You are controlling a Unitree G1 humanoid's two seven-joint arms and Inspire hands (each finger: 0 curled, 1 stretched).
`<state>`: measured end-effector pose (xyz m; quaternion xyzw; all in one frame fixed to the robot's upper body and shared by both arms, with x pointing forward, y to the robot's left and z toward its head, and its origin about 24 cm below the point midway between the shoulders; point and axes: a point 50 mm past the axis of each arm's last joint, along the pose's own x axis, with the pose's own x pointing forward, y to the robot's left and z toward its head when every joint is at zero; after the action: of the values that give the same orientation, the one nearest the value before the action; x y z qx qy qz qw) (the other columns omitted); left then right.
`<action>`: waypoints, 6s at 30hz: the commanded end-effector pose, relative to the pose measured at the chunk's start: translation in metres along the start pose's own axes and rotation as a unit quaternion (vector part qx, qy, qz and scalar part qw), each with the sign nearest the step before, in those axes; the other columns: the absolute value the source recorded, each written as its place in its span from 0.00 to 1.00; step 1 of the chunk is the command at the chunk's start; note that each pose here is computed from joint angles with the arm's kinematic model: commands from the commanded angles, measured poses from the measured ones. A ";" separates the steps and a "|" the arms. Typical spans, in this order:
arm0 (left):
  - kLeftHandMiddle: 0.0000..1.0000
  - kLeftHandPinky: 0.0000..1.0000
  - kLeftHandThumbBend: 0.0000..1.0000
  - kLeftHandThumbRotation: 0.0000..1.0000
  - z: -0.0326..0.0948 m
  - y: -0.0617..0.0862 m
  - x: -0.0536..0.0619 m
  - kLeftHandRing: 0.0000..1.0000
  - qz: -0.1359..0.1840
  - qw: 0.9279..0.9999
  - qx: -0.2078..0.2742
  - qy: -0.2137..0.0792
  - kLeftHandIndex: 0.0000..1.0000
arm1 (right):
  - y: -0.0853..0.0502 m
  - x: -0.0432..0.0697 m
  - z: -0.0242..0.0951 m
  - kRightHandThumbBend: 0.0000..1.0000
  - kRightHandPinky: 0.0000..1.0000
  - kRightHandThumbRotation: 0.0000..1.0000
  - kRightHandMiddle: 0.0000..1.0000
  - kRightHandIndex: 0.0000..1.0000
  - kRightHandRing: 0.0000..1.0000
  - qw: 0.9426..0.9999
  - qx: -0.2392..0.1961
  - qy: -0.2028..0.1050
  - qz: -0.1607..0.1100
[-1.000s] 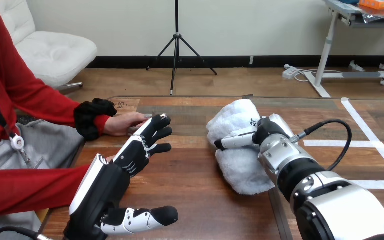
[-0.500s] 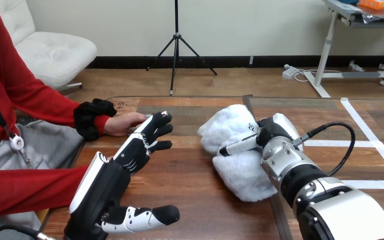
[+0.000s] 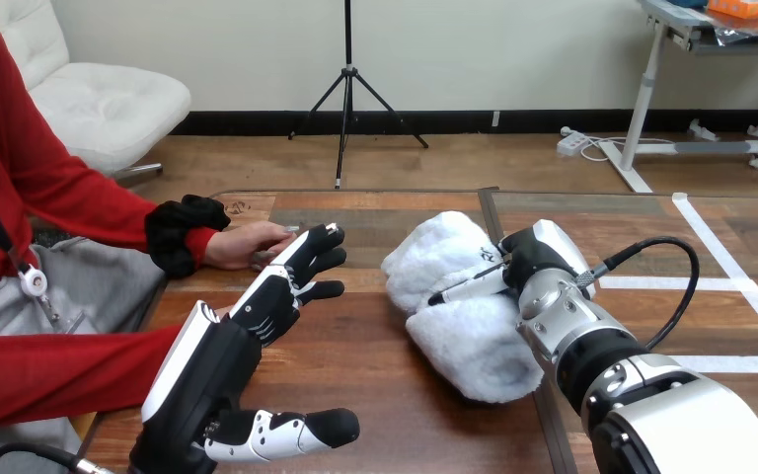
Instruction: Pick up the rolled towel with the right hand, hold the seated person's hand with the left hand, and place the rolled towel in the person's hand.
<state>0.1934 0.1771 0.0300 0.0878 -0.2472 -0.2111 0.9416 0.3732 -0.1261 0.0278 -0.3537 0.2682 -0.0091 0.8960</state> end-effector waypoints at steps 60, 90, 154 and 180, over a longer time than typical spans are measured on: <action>0.94 0.82 1.00 0.50 0.008 -0.002 0.009 0.92 0.019 0.999 0.011 -0.030 0.92 | -0.055 -0.012 0.012 0.76 0.37 0.00 0.47 0.41 0.42 0.877 0.362 -0.312 -0.050; 0.93 0.84 1.00 0.52 0.012 0.003 0.001 0.91 0.066 0.988 0.133 0.042 0.92 | -0.057 -0.027 -0.002 0.72 0.37 0.00 0.45 0.40 0.39 0.850 0.341 -0.400 -0.035; 0.83 0.67 1.00 0.41 0.025 0.089 -0.003 0.78 0.008 0.878 0.447 0.172 0.89 | -0.038 -0.048 -0.048 0.75 0.39 0.00 0.44 0.41 0.41 0.838 0.313 -0.448 0.005; 0.86 0.70 1.00 0.44 0.020 0.111 -0.009 0.80 -0.047 0.854 0.465 0.231 0.89 | -0.034 -0.059 -0.055 0.74 0.40 0.00 0.45 0.42 0.42 0.819 0.322 -0.475 0.022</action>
<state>0.2003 0.2757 0.0577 0.5616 -0.0673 -0.0924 0.8195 0.2918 -0.1807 0.0127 -0.0074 -0.1180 0.0886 0.9890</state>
